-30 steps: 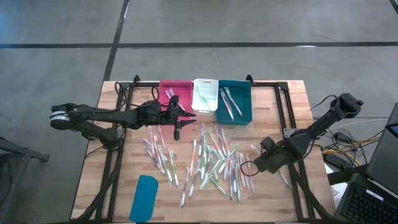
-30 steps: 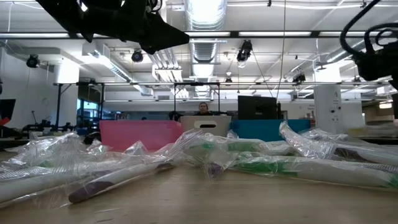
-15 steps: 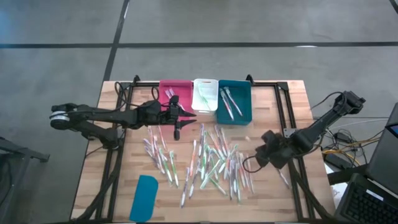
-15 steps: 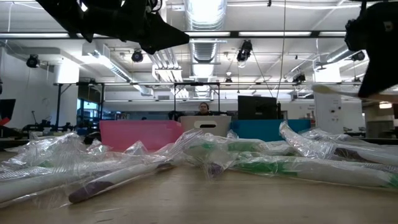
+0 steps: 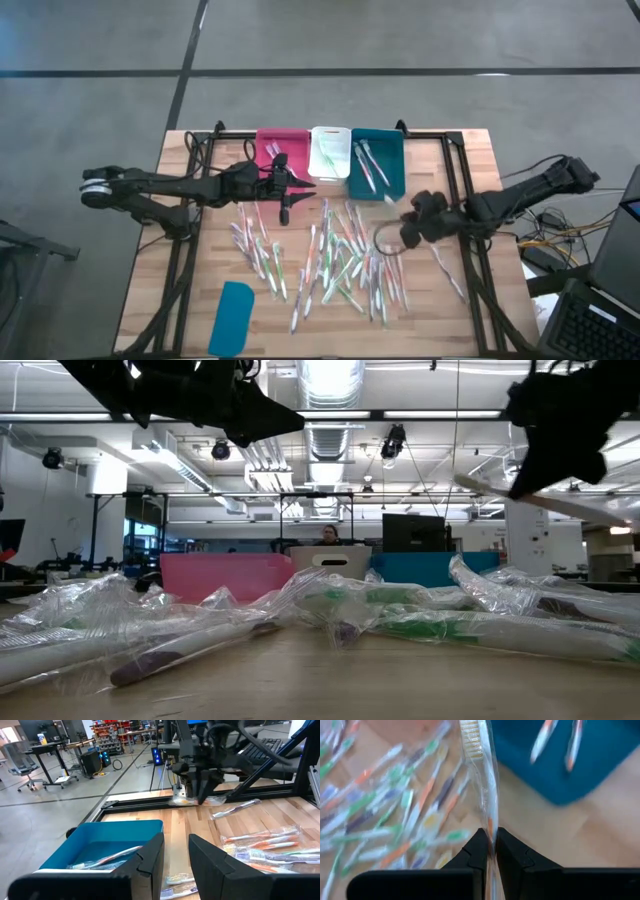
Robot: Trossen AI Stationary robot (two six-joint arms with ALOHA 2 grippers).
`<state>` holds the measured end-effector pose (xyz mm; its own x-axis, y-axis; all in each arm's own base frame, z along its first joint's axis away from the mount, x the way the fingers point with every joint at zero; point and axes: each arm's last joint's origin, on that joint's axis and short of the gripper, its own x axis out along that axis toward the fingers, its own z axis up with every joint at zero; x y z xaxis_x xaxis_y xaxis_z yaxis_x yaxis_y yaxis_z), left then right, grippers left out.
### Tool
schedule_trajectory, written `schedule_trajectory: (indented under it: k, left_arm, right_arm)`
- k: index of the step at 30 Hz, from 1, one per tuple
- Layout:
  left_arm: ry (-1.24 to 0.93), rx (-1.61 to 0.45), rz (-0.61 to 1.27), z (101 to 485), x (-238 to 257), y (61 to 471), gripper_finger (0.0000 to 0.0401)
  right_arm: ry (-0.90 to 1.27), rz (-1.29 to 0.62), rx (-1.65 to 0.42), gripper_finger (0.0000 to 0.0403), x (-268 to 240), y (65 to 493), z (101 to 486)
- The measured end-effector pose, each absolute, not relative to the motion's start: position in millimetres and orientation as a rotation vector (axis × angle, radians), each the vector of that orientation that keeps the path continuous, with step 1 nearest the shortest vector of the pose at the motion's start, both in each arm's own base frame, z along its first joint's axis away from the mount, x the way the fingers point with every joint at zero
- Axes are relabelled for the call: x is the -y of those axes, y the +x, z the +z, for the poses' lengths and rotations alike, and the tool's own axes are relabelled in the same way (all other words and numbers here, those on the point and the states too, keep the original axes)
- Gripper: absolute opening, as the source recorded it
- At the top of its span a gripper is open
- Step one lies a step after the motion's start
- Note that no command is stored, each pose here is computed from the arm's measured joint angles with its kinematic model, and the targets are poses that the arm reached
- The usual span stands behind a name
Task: Pick & Place Toothbrushes
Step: Put the orange toothbrush into the blue bin
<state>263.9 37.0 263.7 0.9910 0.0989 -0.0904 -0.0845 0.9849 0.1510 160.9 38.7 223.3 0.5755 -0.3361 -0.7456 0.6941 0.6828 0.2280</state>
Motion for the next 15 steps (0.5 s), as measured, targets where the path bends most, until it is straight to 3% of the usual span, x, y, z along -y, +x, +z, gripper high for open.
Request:
schedule_trajectory:
  k: [15]
  left_arm:
    - [0.147, -0.098, 0.093, 263.6, -37.0, 263.9, 0.0094]
  right_arm:
    - [0.421, -0.659, -0.716, 0.0022, 40.2, 210.0, 268.5]
